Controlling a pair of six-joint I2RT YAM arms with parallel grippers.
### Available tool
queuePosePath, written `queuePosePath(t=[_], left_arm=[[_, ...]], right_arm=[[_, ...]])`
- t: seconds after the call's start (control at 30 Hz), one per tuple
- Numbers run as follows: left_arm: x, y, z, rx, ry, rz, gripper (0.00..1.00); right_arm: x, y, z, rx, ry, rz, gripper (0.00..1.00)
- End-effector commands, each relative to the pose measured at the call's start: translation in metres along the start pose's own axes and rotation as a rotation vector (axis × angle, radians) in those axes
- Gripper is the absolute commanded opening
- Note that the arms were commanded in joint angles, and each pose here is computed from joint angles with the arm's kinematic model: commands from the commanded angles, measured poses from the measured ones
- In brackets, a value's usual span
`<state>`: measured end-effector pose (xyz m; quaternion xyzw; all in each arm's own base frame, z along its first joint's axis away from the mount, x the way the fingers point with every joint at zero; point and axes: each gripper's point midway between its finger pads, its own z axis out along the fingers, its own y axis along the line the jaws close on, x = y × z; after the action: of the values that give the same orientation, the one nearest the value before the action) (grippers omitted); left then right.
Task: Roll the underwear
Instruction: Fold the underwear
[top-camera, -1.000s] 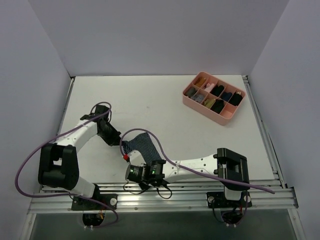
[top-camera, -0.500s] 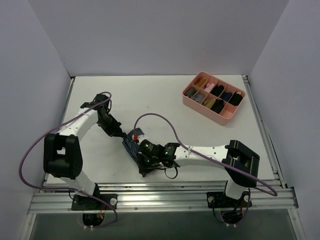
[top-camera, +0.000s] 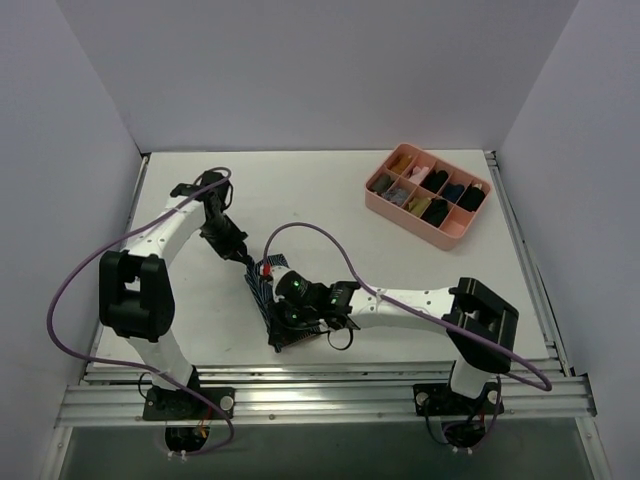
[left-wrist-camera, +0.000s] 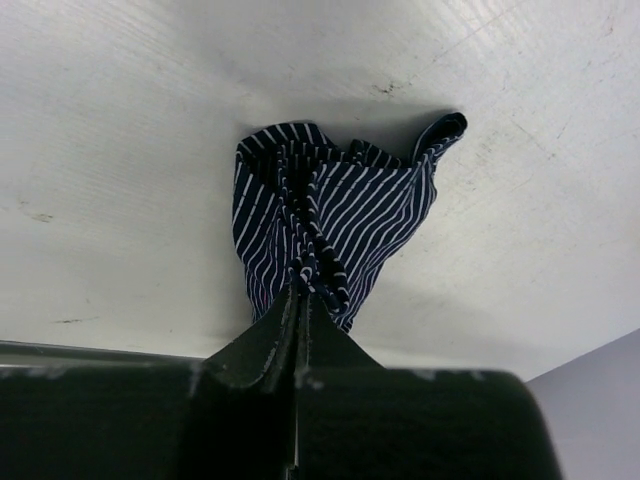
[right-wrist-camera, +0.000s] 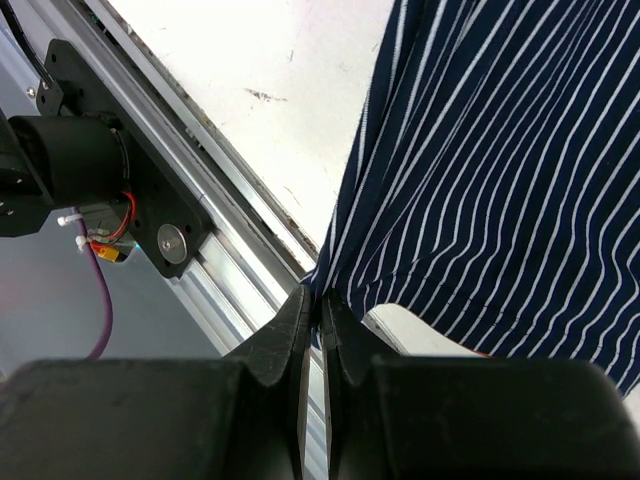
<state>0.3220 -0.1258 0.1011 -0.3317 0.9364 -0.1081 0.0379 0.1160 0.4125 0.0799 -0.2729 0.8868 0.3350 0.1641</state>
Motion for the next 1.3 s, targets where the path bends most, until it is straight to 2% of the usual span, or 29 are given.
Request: queuePosePath(t=[0.0,0.13,0.23,0.43,0.6,0.9,1.0,1.17,1.2,1.27], left_arm=[[-0.011,0.014,-0.016,-0.032,-0.049,-0.024,0.02],[-0.01,0.011,-0.016,-0.009,-0.041,-0.032,0.02],[-0.01,-0.009,-0.019,0.066,-0.025,-0.051,0.02],[-0.009,-0.035,-0.014,0.071,-0.003,-0.045,0.02],[-0.008,-0.039,-0.002,0.061,0.009,-0.044,0.02],[-0.011,-0.058,0.015,0.069,0.02,-0.047,0.02],[-0.012,-0.067,0.022,0.069,0.025,-0.039,0.02],[-0.017,-0.075,0.031,0.064,0.035,-0.028,0.02],[-0.018,-0.073,0.031,0.05,0.033,-0.03,0.02],[-0.022,-0.069,0.029,0.016,0.025,-0.023,0.02]], right_arm=[[-0.009,0.008,-0.001,-0.028,0.007,-0.025,0.0],[-0.025,0.003,-0.006,-0.031,-0.035,0.004,0.0],[-0.036,0.016,-0.014,-0.116,-0.062,0.007,0.0],[-0.046,0.031,-0.024,-0.285,-0.101,0.033,0.0],[-0.05,0.0,-0.018,-0.266,-0.097,0.085,0.0],[-0.064,-0.022,-0.029,-0.368,-0.182,0.17,0.0],[-0.056,-0.032,-0.028,-0.39,-0.183,0.207,0.0],[-0.052,-0.045,-0.024,-0.353,-0.162,0.202,0.0],[-0.043,-0.052,-0.021,-0.297,-0.12,0.21,0.0],[-0.038,-0.055,-0.02,-0.246,-0.103,0.131,0.0]])
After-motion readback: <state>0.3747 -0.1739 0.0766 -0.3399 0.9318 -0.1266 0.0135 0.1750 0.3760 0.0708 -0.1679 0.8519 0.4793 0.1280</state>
